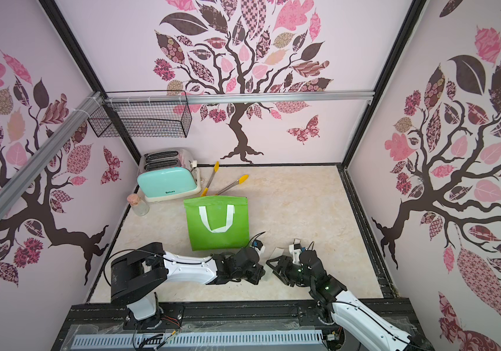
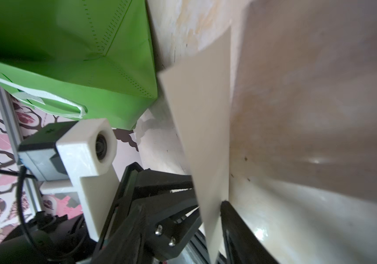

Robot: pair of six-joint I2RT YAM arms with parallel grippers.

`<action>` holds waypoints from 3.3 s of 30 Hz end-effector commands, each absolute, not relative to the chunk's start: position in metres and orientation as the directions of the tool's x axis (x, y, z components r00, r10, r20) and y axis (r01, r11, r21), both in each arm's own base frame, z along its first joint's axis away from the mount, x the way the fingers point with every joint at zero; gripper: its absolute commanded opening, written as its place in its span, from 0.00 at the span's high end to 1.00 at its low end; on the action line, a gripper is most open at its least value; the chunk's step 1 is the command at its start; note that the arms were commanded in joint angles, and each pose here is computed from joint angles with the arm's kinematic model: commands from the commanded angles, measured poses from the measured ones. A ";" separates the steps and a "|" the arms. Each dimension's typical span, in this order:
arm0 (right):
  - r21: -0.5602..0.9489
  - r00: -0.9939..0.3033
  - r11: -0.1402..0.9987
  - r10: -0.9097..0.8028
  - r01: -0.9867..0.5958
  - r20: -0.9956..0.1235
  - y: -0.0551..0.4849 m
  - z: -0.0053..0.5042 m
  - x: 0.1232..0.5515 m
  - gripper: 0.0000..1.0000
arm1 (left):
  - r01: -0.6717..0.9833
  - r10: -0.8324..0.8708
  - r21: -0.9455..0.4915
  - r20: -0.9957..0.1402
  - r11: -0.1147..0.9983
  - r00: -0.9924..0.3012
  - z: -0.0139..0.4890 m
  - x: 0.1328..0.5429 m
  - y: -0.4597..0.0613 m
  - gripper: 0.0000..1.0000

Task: Staple the receipts to the bags
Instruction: Pick up the receipt from the center of the board.

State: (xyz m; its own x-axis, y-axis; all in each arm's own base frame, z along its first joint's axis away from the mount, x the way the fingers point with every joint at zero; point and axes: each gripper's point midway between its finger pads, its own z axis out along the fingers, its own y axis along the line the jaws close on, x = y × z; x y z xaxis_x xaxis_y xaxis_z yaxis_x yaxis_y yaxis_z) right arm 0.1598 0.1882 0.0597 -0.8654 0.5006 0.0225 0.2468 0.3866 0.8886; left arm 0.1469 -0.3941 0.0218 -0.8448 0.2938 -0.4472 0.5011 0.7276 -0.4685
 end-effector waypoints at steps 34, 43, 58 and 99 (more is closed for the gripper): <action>0.754 -0.750 0.366 0.186 -0.546 -0.634 0.258 0.263 0.220 1.00 | 0.367 -0.262 -0.789 -0.537 0.493 -0.802 0.263 0.226 -0.236 0.30; 0.733 -0.720 0.179 0.140 -0.656 -0.679 0.316 0.293 0.217 1.00 | 0.381 -0.321 -0.871 -0.473 0.311 -0.820 0.283 0.236 -0.215 0.33; 0.760 -0.755 0.046 0.089 -0.649 -0.650 0.348 0.301 0.206 1.00 | 0.380 -0.296 -0.894 -0.440 0.238 -0.848 0.275 0.235 -0.223 0.43; 0.691 -0.711 0.408 0.133 -0.596 -0.691 0.305 0.257 0.247 0.40 | 0.453 -0.212 -0.791 -0.567 0.411 -0.796 0.257 0.241 -0.217 1.00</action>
State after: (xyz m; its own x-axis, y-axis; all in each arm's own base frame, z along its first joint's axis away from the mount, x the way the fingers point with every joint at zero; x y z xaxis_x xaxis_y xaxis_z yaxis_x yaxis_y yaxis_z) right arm 0.2373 0.3291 0.2483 -0.7549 0.0811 -0.6508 -0.5953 0.3316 0.7319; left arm 0.2353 -0.2188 0.2558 -0.8355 -0.2533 -0.4876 0.3913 0.3488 -0.8516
